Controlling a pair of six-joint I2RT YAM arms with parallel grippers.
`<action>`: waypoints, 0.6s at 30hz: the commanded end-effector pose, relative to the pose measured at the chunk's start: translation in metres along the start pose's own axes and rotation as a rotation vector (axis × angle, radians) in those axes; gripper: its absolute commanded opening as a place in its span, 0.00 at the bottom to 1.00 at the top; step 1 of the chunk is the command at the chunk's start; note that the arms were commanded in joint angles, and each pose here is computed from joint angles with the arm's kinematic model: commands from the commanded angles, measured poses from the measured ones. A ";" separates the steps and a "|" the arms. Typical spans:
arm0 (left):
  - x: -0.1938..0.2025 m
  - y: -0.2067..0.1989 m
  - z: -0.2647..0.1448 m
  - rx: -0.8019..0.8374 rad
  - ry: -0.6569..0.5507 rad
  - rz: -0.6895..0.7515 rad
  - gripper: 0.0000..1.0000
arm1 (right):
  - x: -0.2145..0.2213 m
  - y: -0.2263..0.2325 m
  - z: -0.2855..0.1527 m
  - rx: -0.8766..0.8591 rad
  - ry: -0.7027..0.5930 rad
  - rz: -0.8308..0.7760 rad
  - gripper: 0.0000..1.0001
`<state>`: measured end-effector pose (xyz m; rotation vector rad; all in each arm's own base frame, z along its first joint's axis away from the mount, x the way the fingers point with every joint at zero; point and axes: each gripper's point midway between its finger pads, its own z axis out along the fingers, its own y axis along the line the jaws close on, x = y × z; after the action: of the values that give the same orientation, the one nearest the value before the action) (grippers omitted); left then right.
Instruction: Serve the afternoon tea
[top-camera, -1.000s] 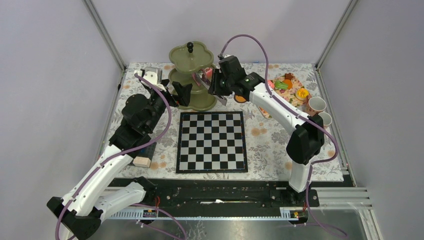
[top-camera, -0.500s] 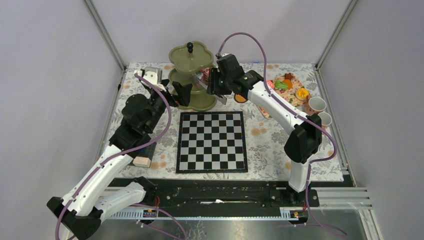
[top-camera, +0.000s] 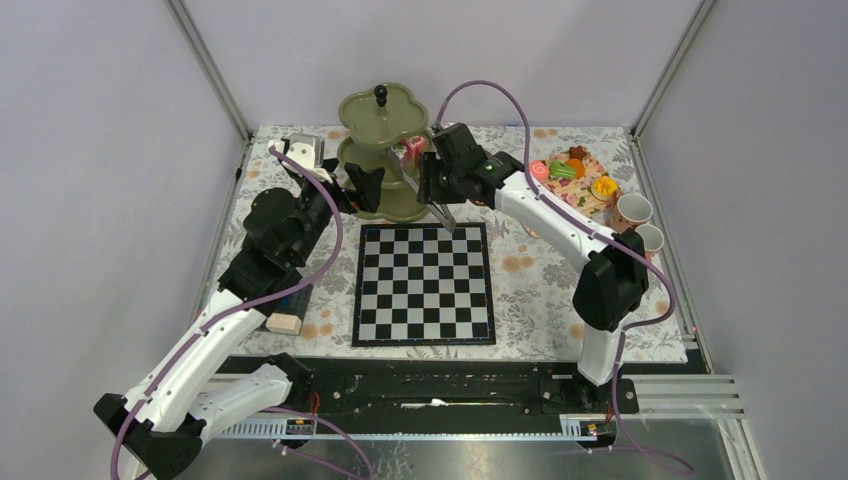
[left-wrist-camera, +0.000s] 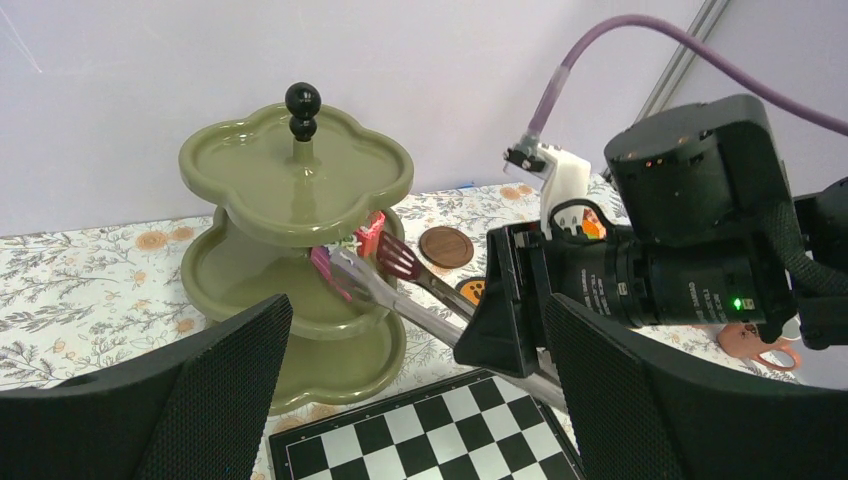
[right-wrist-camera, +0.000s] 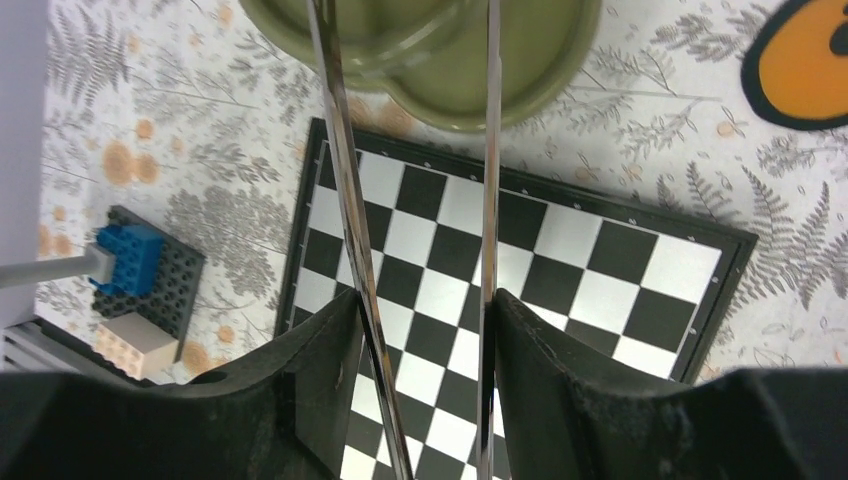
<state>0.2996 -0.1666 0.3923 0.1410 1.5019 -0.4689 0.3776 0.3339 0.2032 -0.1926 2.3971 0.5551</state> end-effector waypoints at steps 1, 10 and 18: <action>-0.012 -0.003 0.000 0.012 -0.045 -0.003 0.99 | -0.017 0.003 -0.028 -0.001 -0.102 0.003 0.56; -0.009 -0.004 0.002 0.014 -0.038 -0.004 0.99 | -0.013 -0.016 -0.030 0.053 -0.128 -0.023 0.56; -0.009 -0.005 0.003 0.018 -0.036 -0.005 0.99 | -0.014 -0.036 -0.035 0.090 -0.138 0.000 0.55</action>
<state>0.2997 -0.1668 0.3920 0.1416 1.5029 -0.4688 0.3712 0.3030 0.1982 -0.1557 2.3635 0.4578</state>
